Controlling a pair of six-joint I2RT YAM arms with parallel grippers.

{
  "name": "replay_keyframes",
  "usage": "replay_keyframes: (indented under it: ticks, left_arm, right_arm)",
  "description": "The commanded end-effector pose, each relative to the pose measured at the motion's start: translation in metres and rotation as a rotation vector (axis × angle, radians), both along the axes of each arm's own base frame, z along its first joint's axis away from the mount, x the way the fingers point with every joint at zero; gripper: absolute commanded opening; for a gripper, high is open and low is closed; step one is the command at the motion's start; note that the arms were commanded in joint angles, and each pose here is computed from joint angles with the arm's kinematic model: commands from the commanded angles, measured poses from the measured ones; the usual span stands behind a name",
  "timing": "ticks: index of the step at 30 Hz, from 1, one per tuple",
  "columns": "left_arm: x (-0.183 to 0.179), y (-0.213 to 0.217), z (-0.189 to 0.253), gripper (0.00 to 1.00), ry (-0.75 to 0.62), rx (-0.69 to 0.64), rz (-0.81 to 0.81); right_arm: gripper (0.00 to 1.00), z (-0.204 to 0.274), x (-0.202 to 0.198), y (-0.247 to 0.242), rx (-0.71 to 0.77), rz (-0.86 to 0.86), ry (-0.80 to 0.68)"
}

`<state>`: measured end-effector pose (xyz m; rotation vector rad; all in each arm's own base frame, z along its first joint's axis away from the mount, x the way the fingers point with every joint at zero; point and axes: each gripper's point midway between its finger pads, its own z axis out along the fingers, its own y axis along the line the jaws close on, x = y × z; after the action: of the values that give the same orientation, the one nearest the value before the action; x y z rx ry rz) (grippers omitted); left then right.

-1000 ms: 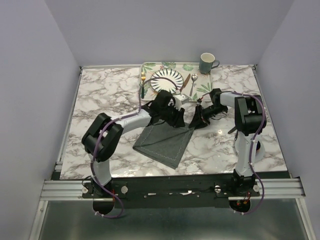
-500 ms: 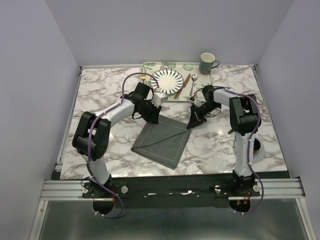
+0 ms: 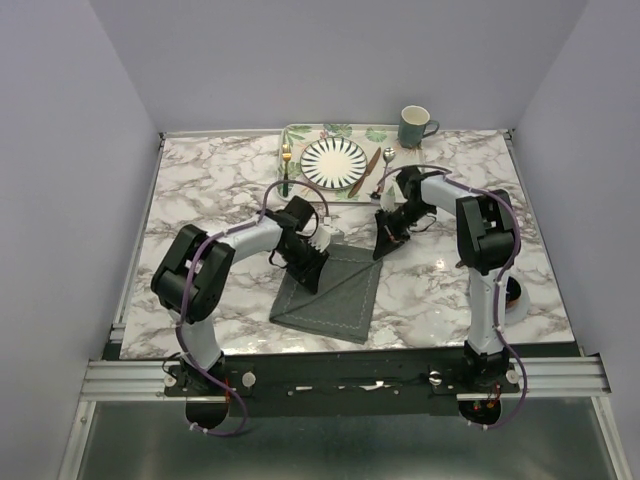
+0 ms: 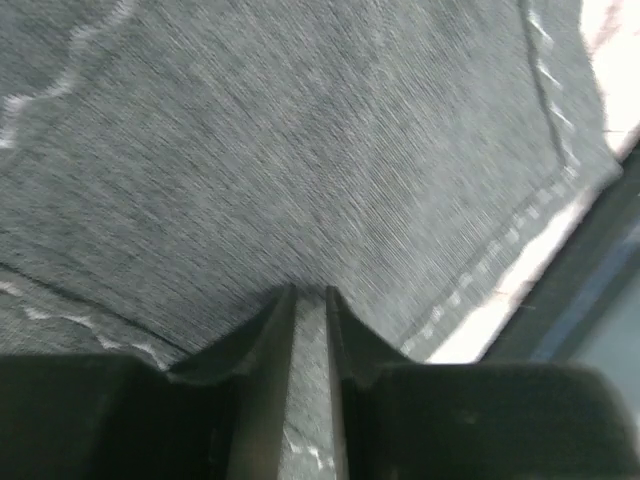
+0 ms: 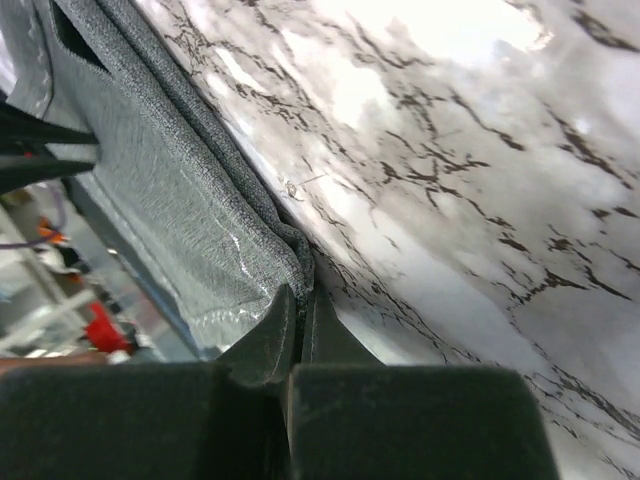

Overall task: Fold the napkin into a case and place the utensils inside
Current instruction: Pick up the upper triangle-folded napkin from the center of the board.

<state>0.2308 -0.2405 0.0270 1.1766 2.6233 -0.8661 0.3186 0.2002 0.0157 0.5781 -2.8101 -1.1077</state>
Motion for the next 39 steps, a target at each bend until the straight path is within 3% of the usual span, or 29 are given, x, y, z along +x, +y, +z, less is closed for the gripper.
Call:
replay_keyframes:
  ticks: [1,2,5,7,11,14,28,39]
  left_arm:
    - [-0.003,-0.001,0.040,0.41,0.109,-0.183,0.125]
    - [0.015,-0.001,0.059,0.51,0.031,-0.236,0.161]
    - [0.062,0.021,0.083,0.65,-0.129,-0.268,0.244]
    - [0.090,0.041,0.088,0.68,-0.192,-0.248,0.284]
    - [0.115,0.070,0.060,0.73,-0.159,-0.168,0.315]
    - [0.122,0.070,0.049,0.76,-0.119,-0.182,0.295]
    - [0.131,0.039,0.019,0.70,0.090,-0.330,0.301]
    - [0.126,0.031,-0.001,0.59,0.181,-0.311,0.304]
  right_arm:
    - [0.01,-0.010,0.010,-0.017,-0.114,0.152,-0.203]
    - [0.01,-0.005,0.012,-0.016,-0.113,0.169,-0.238]
    - [0.01,-0.004,0.014,-0.012,-0.126,0.242,-0.327]
    - [0.01,0.000,0.018,-0.010,-0.134,0.283,-0.397]
    - [0.01,0.005,0.023,-0.008,-0.139,0.324,-0.470]
    - [0.01,0.013,0.029,-0.006,-0.138,0.340,-0.531]
    - [0.01,0.021,0.028,0.002,-0.110,0.398,-0.615]
    - [0.01,0.021,0.028,0.000,-0.114,0.406,-0.629]
